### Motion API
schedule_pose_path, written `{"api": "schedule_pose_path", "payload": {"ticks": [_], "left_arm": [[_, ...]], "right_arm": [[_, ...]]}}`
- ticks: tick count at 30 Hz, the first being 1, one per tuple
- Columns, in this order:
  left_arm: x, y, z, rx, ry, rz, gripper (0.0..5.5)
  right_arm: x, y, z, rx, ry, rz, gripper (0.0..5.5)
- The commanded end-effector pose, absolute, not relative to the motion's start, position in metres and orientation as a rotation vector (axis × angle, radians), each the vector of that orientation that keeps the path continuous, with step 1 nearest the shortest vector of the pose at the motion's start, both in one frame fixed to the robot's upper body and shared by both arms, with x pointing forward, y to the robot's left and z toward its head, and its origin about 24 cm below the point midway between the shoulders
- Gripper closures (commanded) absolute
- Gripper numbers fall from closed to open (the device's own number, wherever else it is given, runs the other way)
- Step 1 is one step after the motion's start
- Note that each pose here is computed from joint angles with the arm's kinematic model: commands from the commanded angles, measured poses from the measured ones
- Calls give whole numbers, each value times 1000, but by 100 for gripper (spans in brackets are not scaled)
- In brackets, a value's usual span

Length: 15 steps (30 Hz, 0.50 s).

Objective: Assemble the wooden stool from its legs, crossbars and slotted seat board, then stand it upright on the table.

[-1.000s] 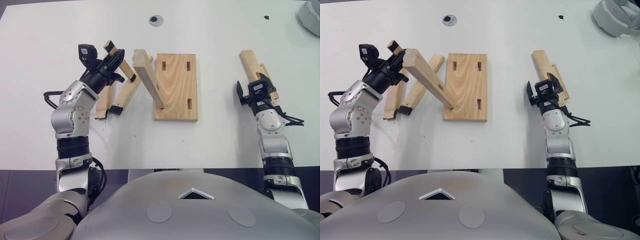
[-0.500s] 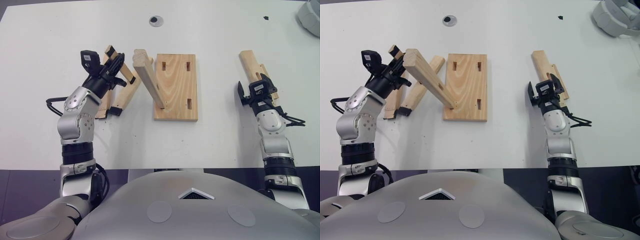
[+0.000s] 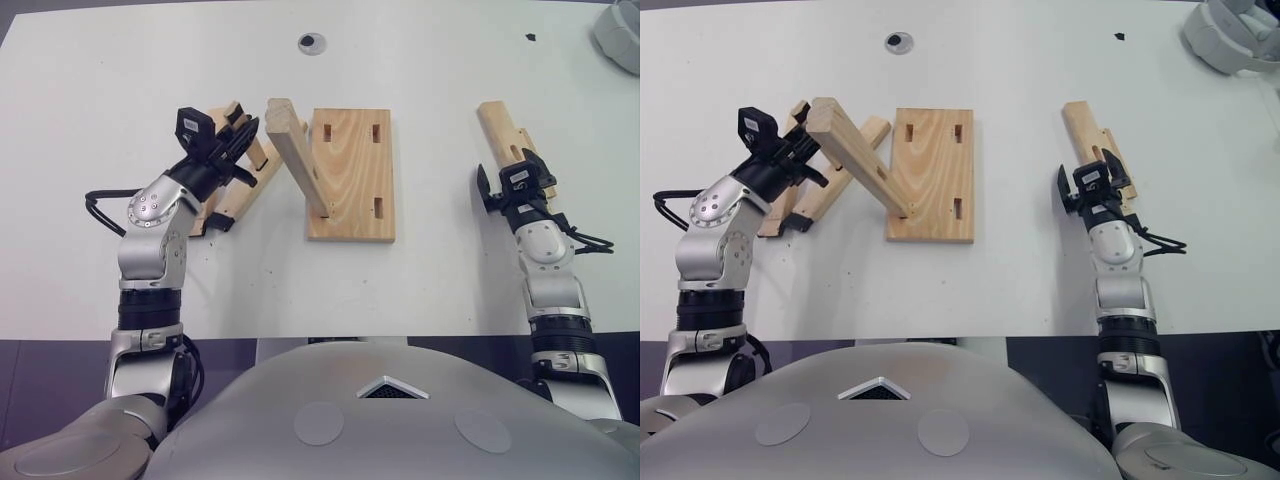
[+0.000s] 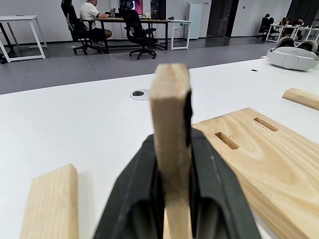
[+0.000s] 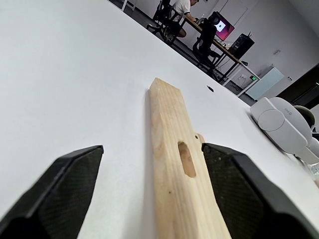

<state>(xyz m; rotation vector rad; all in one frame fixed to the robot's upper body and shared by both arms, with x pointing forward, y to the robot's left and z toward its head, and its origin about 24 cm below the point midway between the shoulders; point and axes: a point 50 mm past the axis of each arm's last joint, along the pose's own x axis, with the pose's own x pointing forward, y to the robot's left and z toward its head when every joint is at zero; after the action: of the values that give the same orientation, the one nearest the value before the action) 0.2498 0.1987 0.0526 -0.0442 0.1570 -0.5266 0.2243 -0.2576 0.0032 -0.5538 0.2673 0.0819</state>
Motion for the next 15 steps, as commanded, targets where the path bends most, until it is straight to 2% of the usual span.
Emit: {"api": "schedule_pose_path", "payload": {"ticks": [1,9,14,15], "left_arm": [[225,205,9,-63,360,-497,511],[225,196,11,-14,335,-543,511],[244,204,34,-73,240,-438,511],[247,205,40,-85,218,-428,482]], "right_arm": [[221,-262,-1,-557,308,87,180],[223,-260,0,-561,305,98,180],[224,-259,-2,-566,306,101,180],[224,-259,-2,-566,306,102,180]]}}
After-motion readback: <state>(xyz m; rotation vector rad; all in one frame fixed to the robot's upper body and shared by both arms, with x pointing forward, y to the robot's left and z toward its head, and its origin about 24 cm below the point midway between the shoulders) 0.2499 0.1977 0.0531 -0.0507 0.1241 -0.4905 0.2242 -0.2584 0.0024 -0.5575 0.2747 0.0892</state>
